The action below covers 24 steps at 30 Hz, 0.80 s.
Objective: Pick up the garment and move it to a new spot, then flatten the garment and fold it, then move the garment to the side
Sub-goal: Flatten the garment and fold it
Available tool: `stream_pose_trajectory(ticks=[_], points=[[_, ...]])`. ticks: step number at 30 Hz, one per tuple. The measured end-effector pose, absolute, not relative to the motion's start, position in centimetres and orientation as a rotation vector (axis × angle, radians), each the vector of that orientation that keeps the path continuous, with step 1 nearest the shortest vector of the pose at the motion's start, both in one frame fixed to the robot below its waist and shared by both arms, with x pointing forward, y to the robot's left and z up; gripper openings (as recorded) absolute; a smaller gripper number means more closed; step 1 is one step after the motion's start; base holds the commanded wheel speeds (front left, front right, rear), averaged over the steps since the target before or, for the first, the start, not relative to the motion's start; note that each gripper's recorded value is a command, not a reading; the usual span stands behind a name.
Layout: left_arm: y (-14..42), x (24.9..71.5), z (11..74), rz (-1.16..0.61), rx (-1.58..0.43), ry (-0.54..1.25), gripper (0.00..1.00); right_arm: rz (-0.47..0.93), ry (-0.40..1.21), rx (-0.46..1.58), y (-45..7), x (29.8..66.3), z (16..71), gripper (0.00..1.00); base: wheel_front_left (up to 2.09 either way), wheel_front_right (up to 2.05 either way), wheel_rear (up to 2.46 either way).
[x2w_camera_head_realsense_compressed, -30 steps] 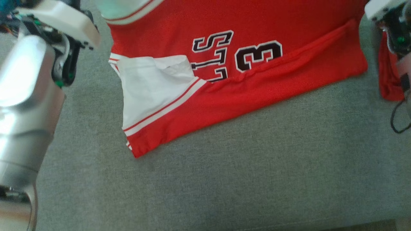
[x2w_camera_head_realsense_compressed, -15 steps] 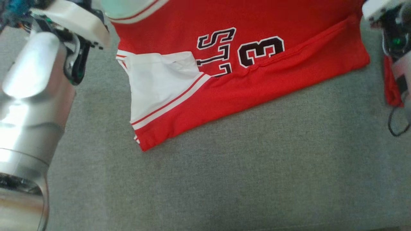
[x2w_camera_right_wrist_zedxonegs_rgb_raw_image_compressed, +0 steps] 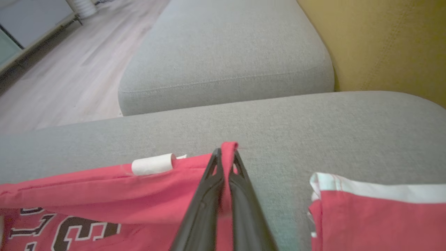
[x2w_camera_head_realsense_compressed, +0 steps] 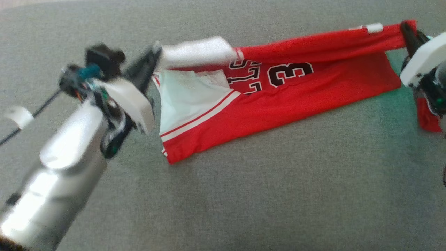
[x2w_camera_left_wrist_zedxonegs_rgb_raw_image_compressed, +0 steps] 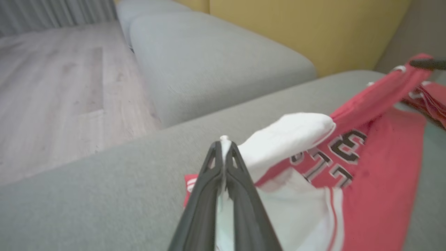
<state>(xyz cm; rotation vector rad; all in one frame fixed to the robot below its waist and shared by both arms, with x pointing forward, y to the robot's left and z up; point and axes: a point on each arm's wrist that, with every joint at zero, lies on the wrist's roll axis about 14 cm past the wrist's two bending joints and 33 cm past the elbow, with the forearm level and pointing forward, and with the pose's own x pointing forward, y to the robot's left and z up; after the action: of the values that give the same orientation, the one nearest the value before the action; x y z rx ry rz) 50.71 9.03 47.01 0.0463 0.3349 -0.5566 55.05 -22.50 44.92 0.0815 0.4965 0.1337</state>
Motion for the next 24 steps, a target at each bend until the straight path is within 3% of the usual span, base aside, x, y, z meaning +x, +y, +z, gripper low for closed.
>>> stream_pose_trajectory(ticks=[5, 13, 24], points=[[8.2, 45.7, 44.6, -0.668, 0.05, 0.492, 0.0, 0.141, 0.552, -0.003, -23.4, 54.3, 44.0, 0.0, 0.0, 0.0, 0.0], [8.2, 42.9, 43.8, -0.747, 0.055, 0.625, 0.0, 0.154, 0.65, -0.135, -24.7, 52.9, 41.9, 0.0, 0.0, 0.0, 0.0], [7.1, 38.1, 41.0, -0.86, 0.047, 0.856, 0.0, 0.159, 0.752, -0.17, -25.3, 51.1, 40.2, 0.0, 0.0, 0.0, 0.0]])
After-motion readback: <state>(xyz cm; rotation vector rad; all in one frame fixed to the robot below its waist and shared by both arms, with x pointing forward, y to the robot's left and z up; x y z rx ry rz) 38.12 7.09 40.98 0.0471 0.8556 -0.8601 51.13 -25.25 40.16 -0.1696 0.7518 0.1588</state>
